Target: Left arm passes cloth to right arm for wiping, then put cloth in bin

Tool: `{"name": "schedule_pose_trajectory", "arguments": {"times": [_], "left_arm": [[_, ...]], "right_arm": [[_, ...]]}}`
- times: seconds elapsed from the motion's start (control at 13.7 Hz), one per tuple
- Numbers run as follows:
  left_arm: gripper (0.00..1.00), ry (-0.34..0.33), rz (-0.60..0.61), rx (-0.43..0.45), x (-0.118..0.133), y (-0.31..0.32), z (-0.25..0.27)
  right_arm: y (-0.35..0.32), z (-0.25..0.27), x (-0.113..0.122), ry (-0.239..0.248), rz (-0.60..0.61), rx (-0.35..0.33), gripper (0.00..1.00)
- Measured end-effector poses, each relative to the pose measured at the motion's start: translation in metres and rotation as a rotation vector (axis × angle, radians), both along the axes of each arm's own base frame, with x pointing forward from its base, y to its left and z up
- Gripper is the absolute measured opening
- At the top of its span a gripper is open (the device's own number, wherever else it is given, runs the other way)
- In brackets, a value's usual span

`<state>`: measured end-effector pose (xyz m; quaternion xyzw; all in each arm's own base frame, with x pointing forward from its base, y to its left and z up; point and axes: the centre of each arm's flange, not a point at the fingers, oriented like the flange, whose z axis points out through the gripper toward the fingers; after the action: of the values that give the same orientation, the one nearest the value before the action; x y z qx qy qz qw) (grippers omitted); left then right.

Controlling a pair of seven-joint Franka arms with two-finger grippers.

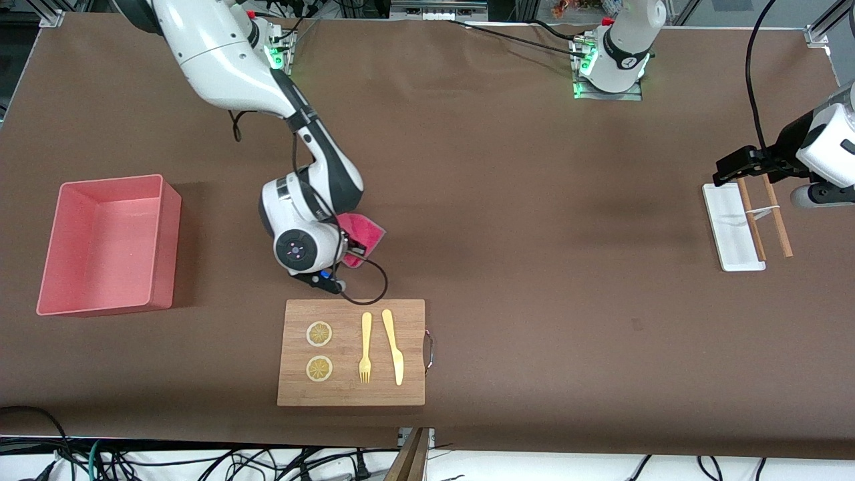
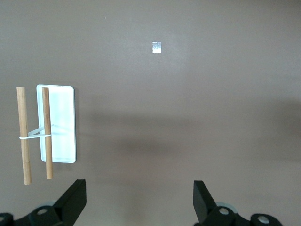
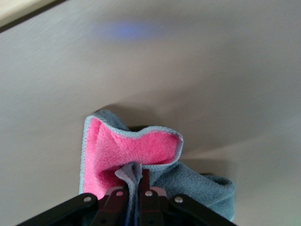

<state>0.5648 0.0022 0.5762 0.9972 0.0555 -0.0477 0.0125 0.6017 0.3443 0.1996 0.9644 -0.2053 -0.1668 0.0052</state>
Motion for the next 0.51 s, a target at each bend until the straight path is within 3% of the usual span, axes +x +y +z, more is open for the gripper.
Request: {"name": "schedule_pose_trajectory", "arguments": {"times": [0.22, 0.51], "left_arm": [[1.00, 0.000, 0.000, 0.000, 0.000, 0.000, 0.000], [1.00, 0.000, 0.008, 0.001, 0.000, 0.004, 0.000]], "right_arm": [[0.025, 0.003, -0.009, -0.017, -0.061, 0.012, 0.05], [0.021, 0.001, -0.009, -0.014, -0.052, 0.003, 0.05]]}}
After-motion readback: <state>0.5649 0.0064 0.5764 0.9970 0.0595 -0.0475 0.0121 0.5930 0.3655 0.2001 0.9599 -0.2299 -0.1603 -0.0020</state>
